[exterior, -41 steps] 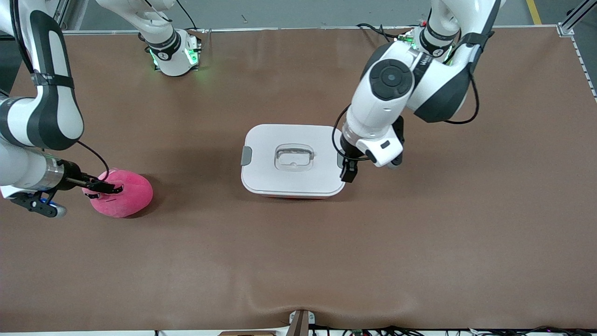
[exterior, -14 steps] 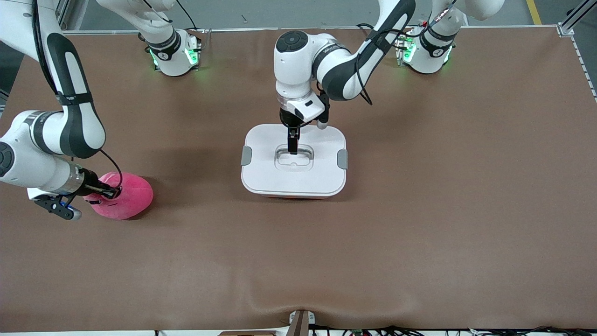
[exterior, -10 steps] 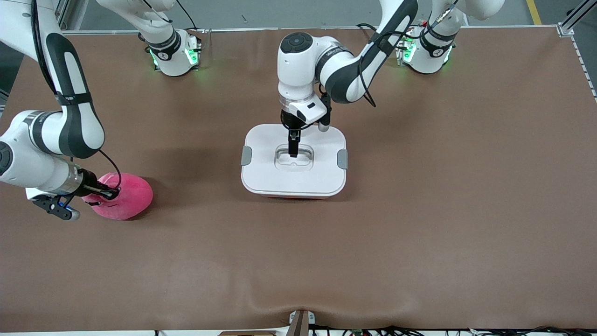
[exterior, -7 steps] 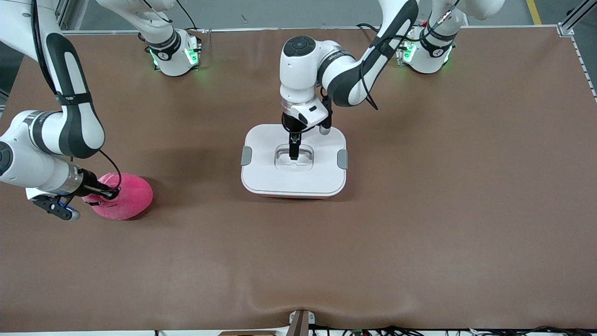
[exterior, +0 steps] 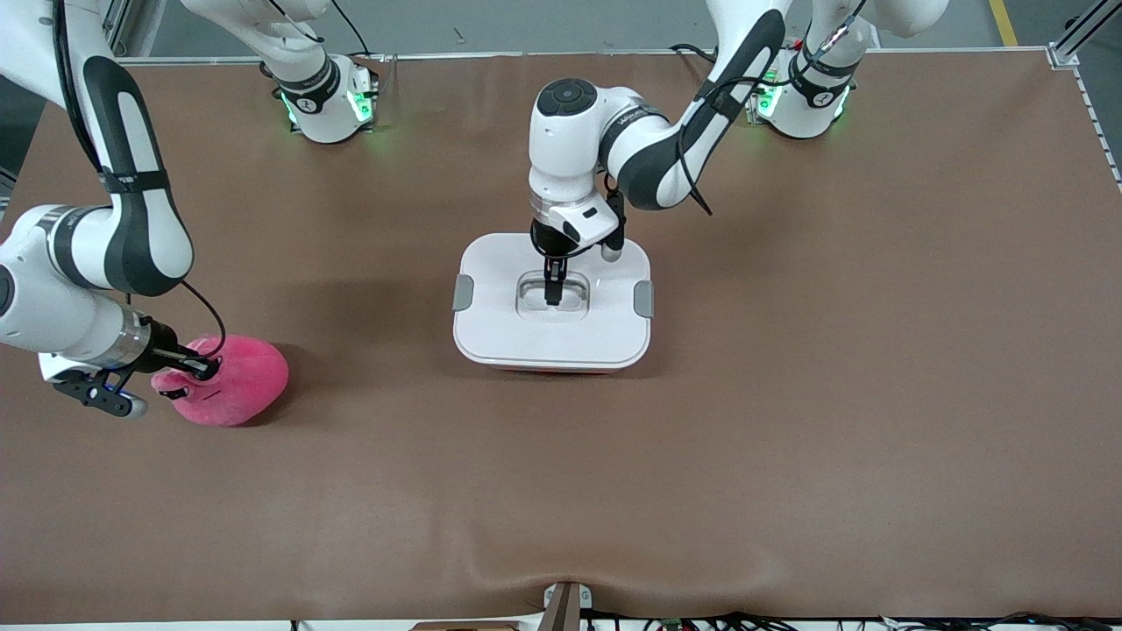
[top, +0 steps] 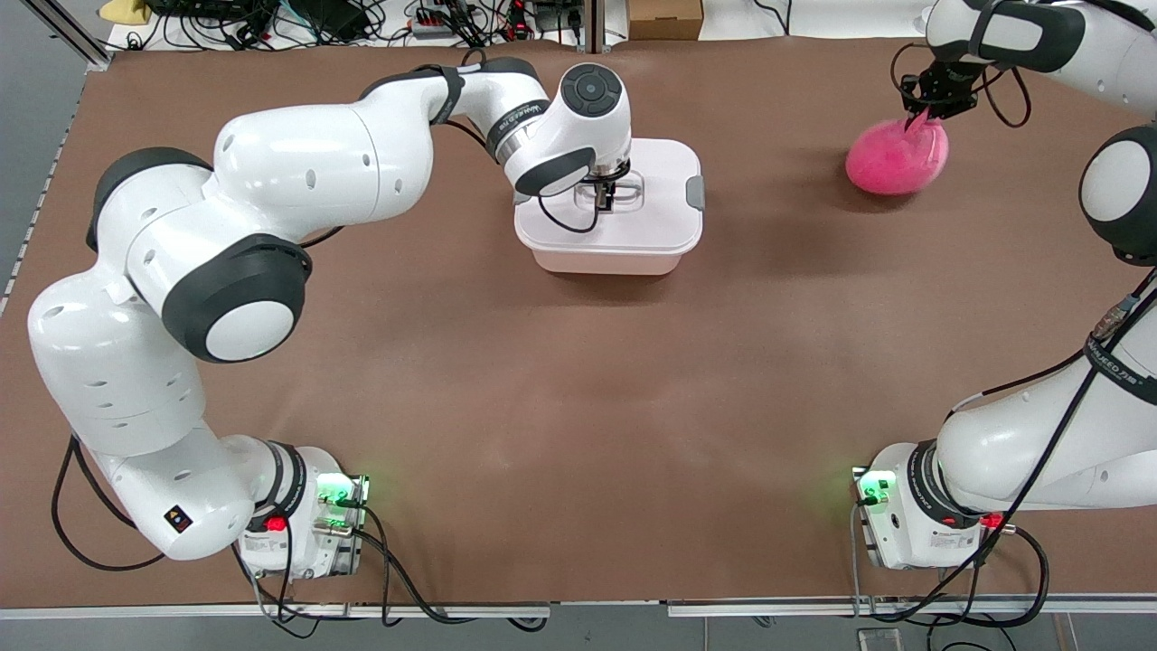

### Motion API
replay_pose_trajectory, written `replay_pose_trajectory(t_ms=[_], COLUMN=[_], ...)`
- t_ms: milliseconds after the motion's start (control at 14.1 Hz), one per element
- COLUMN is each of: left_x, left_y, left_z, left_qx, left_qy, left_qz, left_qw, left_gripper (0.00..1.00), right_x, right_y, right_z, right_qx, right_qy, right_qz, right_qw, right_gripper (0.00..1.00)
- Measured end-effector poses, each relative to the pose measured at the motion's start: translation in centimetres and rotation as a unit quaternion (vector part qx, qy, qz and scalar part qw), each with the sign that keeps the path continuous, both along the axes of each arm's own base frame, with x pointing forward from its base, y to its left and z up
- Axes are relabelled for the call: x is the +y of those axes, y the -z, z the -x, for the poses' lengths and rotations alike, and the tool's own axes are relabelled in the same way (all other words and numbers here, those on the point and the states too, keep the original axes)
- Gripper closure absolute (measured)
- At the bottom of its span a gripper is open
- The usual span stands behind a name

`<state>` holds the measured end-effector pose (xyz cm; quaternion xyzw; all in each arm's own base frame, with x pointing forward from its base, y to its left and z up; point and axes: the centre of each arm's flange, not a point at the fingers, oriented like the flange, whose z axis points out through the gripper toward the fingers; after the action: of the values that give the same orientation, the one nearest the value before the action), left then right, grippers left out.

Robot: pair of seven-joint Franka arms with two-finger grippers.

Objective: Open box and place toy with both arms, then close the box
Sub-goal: 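Grasp the pink plush with the right gripper while the left gripper grips the handle, then lift the pink plush with the right gripper, holding the lid handle with the left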

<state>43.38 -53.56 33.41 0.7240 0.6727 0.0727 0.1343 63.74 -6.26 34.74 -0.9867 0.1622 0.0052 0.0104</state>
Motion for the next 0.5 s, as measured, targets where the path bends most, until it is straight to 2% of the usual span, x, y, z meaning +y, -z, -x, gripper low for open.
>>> replay_pose_trajectory(t_ms=[212, 283, 495], left_x=[0.0, 0.0, 0.0], left_y=[0.0, 0.0, 0.0], left_z=[0.0, 0.0, 0.0], left_qx=[0.0, 0.0, 0.0], left_qy=[0.0, 0.0, 0.0], left_qz=[0.001, 0.001, 0.0], left_qw=[1.0, 1.0, 1.0], left_gripper=[0.4, 0.48, 0.58], right_x=[2.6, 3.9, 6.4], right_y=[-3.3, -4.3, -6.4], right_z=[-0.9, -1.0, -0.8], right_qx=[-0.024, -0.023, -0.005], right_qy=[-0.044, -0.058, -0.094], right_qz=[0.002, 0.002, -0.001], right_qw=[0.999, 0.998, 0.996], right_gripper=[0.89, 0.89, 0.89])
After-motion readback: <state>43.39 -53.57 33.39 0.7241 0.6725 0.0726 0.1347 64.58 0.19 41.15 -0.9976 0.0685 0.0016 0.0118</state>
